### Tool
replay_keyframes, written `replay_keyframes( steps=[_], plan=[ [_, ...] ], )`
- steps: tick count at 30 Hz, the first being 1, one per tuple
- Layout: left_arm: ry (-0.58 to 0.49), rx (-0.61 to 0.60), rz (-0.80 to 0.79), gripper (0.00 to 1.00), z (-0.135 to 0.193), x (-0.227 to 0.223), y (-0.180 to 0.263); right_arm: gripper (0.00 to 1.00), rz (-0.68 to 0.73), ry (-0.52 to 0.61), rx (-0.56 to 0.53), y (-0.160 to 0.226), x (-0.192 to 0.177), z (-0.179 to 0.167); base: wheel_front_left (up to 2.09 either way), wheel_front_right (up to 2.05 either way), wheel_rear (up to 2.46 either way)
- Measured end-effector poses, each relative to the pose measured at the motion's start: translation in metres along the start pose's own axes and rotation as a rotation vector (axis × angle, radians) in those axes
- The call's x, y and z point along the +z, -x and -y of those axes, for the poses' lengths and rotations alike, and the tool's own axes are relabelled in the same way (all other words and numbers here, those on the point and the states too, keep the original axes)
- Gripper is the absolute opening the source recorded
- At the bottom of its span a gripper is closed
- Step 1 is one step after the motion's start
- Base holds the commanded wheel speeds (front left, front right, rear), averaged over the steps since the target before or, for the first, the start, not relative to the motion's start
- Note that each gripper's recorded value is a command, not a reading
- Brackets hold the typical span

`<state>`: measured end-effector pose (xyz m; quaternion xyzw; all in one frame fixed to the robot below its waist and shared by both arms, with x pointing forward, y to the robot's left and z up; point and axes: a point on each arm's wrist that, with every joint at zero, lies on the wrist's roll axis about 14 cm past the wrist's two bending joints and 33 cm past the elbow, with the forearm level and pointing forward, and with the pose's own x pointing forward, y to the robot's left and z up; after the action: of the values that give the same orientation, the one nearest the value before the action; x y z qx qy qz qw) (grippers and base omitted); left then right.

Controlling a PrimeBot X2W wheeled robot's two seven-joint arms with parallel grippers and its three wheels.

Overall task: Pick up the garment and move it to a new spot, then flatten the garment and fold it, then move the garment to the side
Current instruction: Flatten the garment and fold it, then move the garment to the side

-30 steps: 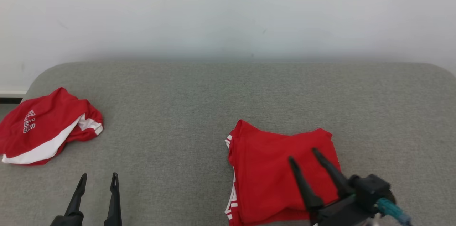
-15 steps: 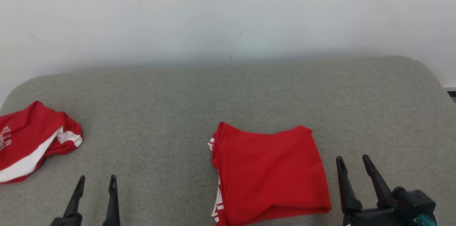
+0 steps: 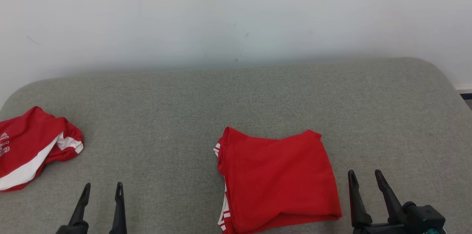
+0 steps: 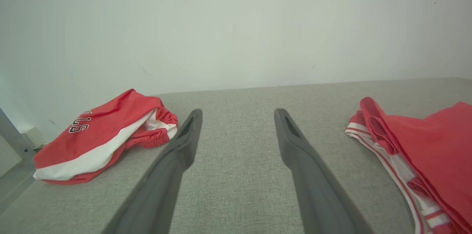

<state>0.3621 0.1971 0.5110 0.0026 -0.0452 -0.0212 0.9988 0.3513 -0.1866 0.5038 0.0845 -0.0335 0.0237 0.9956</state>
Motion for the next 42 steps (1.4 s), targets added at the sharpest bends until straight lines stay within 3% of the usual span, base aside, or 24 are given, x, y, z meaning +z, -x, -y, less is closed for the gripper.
replay_keyframes(
  steps=[42],
  plan=[
    [-0.003,0.004,-0.003,1.0,-0.001,-0.001,0.002,1.0,-0.027,0.014,0.006,-0.004,-0.012,-0.003,0.0,0.0,0.0]
  ],
)
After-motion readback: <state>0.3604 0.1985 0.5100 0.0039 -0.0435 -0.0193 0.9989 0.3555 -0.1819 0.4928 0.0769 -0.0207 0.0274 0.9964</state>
